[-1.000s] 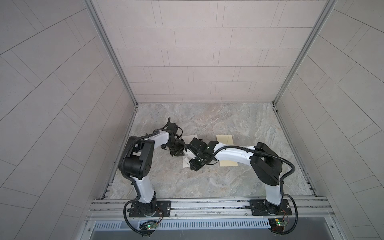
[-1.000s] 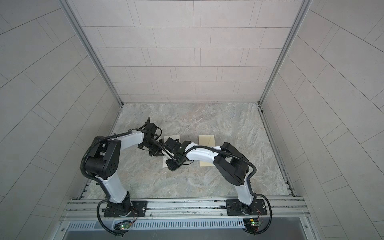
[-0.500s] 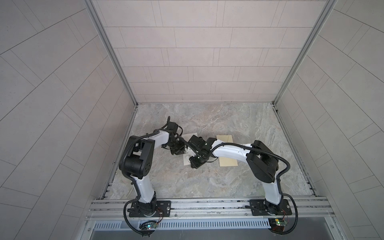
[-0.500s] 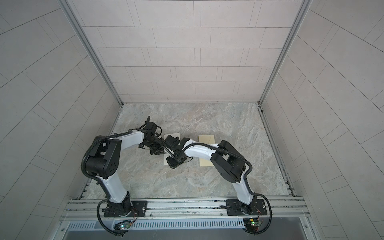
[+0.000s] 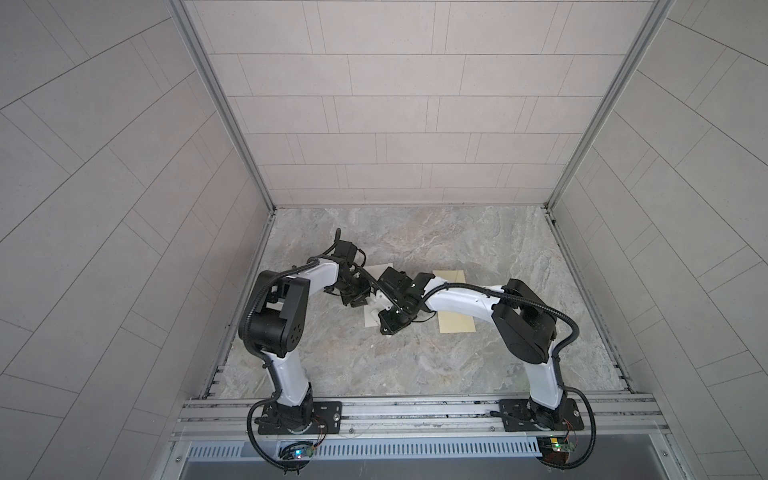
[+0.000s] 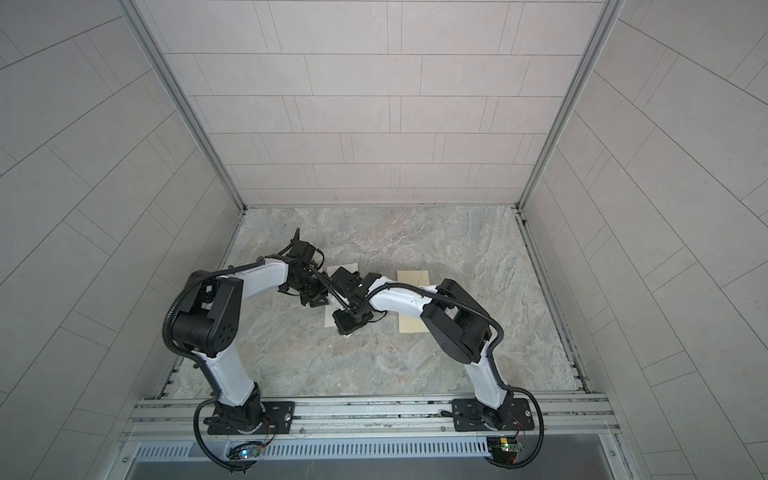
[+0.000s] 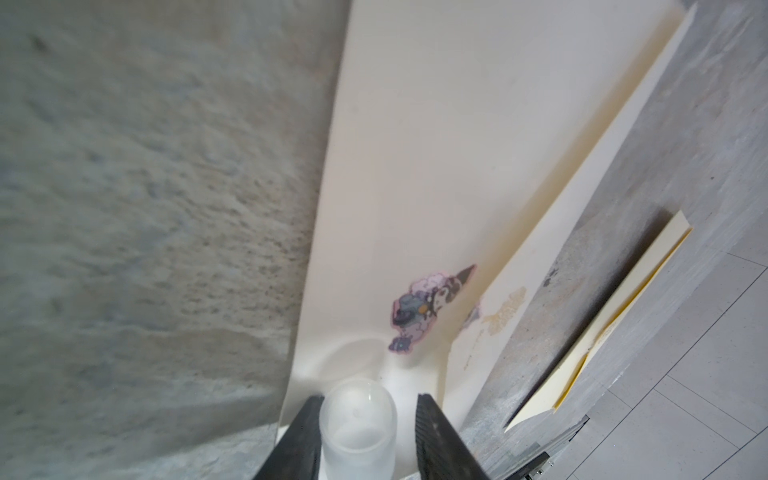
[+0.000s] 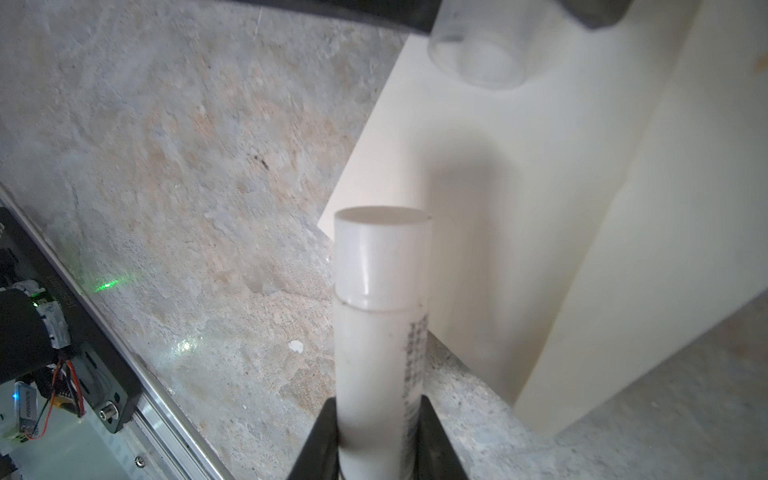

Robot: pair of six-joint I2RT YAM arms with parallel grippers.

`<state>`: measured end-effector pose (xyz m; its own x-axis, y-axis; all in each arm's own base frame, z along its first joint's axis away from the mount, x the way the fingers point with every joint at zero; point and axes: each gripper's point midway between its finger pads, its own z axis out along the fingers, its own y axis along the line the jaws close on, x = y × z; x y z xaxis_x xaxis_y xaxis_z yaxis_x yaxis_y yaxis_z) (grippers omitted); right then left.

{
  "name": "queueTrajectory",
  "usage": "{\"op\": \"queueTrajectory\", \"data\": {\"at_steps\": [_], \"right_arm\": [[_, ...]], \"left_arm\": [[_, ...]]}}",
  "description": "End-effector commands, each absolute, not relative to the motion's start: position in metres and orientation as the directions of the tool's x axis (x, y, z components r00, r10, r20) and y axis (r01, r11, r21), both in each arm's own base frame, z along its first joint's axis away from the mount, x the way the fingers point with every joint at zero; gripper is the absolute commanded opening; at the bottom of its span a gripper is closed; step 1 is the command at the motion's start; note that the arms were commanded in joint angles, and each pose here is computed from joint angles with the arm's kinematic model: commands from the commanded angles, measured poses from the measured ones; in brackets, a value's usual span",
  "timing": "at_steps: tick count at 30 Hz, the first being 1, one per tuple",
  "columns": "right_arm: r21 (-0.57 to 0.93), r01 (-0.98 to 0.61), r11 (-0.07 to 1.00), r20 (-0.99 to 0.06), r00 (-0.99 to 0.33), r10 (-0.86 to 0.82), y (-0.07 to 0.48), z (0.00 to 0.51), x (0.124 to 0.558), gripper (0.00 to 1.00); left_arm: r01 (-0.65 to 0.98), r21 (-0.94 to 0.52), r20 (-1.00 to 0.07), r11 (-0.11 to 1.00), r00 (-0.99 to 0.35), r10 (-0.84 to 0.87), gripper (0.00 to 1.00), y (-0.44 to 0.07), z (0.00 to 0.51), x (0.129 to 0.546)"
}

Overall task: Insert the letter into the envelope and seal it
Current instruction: 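Raise the glue stick toward the translucent cap held by the left gripper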

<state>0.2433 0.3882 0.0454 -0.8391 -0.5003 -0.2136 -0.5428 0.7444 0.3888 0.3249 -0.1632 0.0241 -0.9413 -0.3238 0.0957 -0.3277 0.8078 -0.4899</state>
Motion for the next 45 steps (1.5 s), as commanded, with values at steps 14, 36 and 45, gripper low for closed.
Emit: {"op": "queueTrajectory", "data": {"at_steps": [14,36,45], "right_arm": [[0.372,-0.479,0.795,-0.220,-0.877,-0.426,0.381,0.034,0.263,0.02],[0.385,-0.528,0.757,-0.235,-0.849,-0.473,0.388,0.042,0.252,0.02],[0.426,-0.554,0.716,-0.223,-0.831,-0.510,0.397,0.044,0.240,0.02]], "left_arm": [[-0.218,-0.406,0.063,0.887,-0.976,-0.211,0.54,-0.155,0.055,0.303],[-0.319,-0.428,-0.039,0.846,-0.928,-0.370,0.47,-0.149,0.051,0.360],[-0.358,-0.364,0.017,0.860,-0.925,-0.378,0.46,-0.141,0.012,0.348]]}}
